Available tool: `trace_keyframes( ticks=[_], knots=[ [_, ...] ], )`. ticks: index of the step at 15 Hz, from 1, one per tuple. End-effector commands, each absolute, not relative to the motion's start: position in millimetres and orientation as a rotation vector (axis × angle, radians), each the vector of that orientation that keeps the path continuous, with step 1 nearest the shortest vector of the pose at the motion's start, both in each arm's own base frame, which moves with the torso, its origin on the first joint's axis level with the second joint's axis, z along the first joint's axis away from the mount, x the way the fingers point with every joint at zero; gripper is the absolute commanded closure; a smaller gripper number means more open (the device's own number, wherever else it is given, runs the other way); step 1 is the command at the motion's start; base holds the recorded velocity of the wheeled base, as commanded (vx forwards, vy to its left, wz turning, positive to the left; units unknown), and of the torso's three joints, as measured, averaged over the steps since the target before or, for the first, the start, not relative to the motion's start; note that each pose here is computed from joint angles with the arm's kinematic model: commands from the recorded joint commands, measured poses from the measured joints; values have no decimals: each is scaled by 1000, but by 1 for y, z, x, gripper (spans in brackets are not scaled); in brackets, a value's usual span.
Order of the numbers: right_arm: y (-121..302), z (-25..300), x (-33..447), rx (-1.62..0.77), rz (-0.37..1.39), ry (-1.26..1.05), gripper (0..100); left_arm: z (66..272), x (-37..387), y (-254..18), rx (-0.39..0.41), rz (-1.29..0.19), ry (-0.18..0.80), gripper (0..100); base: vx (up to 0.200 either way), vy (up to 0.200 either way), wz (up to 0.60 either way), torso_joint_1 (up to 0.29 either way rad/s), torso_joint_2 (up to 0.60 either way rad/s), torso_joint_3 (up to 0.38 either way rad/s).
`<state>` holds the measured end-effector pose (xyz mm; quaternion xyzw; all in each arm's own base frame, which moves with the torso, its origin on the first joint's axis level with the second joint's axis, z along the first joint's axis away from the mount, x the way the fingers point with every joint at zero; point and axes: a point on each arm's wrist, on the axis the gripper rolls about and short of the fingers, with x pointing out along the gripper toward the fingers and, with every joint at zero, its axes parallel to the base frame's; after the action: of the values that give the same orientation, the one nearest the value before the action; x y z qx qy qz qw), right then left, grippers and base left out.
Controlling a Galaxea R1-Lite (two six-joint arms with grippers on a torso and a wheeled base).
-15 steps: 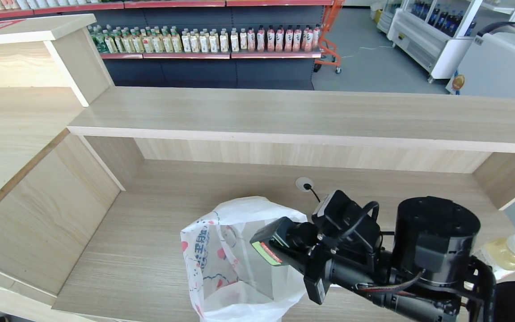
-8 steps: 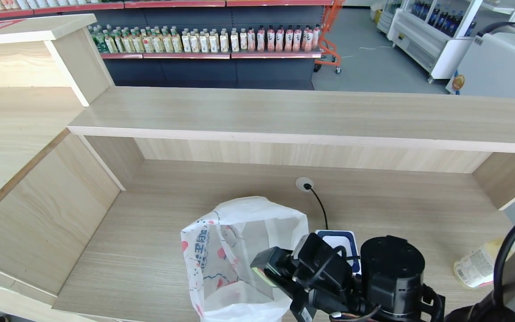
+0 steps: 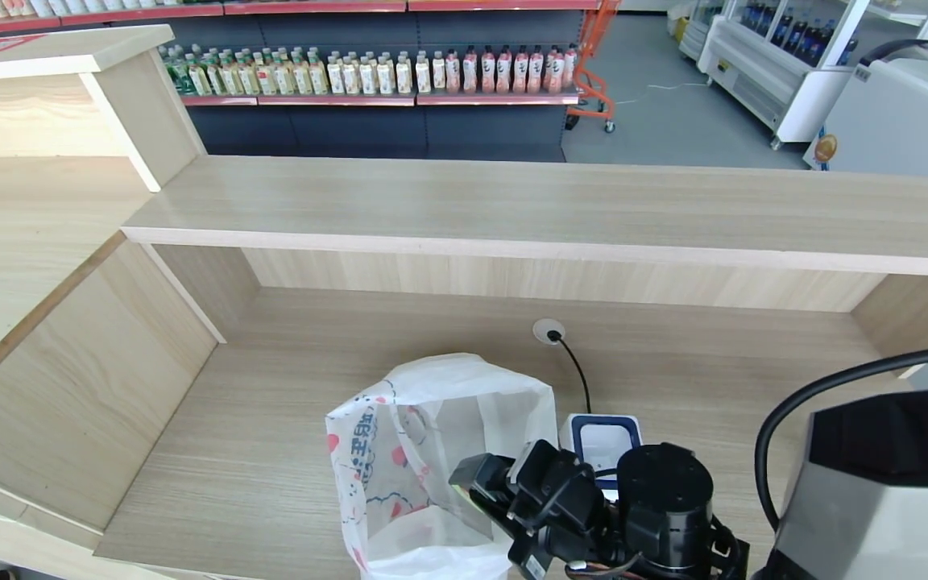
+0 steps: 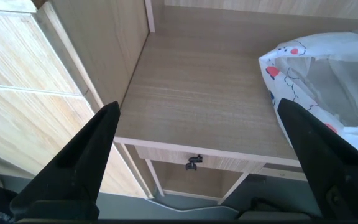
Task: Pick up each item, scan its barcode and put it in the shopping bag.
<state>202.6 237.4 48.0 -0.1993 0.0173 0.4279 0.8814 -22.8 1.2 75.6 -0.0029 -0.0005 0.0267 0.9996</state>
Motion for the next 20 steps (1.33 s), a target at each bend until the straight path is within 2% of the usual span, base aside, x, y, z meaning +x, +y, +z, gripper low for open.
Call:
trace_keyframes(
  ticks=[1,10,18,19,20],
  knots=[
    [240,34,204,-427,900,61,100,76,-23,1,-6,54,-2,0,0,0,0,0,0,0],
    [247,13,202,-464,927,85,100,76,-23,1,-6,54,-2,0,0,0,0,0,0,0],
    [247,12,202,-466,929,85,100,76,-23,1,-6,54,-2,0,0,0,0,0,0,0],
    [247,13,202,-466,927,84,0,76,-23,1,-6,54,-2,0,0,0,0,0,0,0],
    [248,14,202,-462,926,79,0,76,-23,1,-6,54,-2,0,0,0,0,0,0,0]
  ],
)
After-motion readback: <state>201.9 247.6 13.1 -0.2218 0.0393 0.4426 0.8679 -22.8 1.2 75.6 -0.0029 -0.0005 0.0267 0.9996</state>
